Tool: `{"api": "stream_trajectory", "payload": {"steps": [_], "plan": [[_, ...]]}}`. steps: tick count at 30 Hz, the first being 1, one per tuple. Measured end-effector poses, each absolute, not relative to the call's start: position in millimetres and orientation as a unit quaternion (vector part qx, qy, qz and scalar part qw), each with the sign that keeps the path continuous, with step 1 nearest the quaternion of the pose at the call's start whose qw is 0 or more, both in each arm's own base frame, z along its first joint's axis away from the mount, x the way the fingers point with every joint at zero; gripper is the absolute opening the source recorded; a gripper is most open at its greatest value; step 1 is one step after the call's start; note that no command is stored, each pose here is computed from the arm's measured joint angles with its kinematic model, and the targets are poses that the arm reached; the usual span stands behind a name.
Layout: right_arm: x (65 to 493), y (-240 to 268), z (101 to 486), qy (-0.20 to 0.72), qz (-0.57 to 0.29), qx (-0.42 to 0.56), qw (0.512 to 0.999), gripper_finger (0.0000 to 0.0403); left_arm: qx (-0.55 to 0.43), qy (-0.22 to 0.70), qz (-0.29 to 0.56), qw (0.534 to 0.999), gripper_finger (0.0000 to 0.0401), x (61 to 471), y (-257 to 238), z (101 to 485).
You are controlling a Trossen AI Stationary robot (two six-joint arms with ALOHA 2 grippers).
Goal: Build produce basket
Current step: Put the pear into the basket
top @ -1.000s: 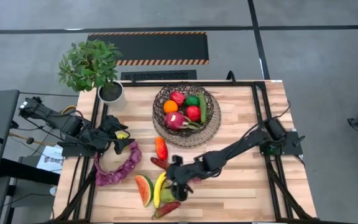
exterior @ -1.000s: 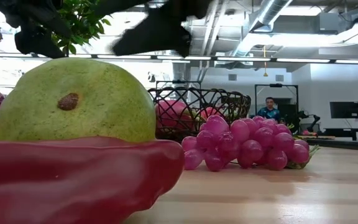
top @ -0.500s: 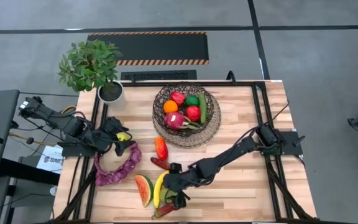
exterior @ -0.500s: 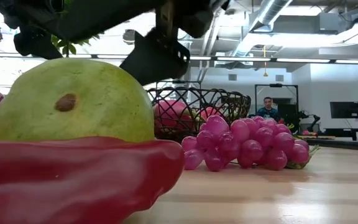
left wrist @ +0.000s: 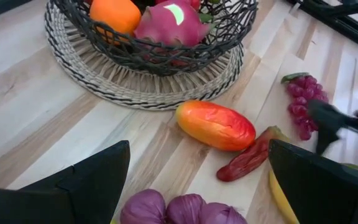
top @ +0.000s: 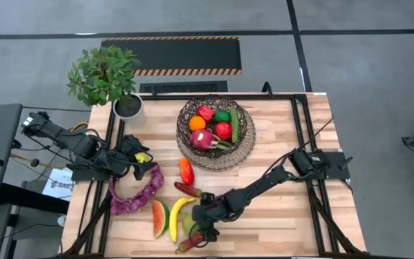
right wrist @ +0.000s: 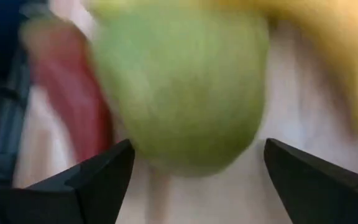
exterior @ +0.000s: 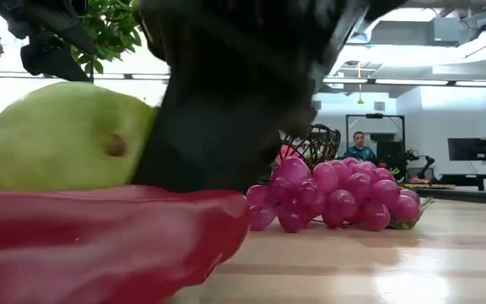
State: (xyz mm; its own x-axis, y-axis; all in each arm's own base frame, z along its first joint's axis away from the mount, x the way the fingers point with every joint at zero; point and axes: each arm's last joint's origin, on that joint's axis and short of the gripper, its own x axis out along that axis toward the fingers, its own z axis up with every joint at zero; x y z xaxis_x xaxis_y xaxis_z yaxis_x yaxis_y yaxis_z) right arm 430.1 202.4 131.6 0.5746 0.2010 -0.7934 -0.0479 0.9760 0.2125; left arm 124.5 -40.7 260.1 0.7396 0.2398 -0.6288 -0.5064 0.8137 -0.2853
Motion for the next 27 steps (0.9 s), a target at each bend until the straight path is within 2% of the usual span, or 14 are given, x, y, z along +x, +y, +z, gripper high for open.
{"api": "stream_trajectory", "payload": {"steps": [6,21,27], "plan": [[431.2,197.7,126.4,0.458,0.017,0.101,0.883,0.0354,-0.226,0.295,0.209,0.905,0.0368,125.5,-41.1,259.8],[432.3,193.1,127.7,0.454,0.008,0.085,0.887,0.02,-0.226,0.293,0.21,0.905,0.0368,125.4,-41.0,260.0],[429.7,187.5,149.6,0.445,0.013,0.076,0.892,0.014,-0.224,0.294,0.209,0.905,0.0368,125.4,-41.0,260.0]]}}
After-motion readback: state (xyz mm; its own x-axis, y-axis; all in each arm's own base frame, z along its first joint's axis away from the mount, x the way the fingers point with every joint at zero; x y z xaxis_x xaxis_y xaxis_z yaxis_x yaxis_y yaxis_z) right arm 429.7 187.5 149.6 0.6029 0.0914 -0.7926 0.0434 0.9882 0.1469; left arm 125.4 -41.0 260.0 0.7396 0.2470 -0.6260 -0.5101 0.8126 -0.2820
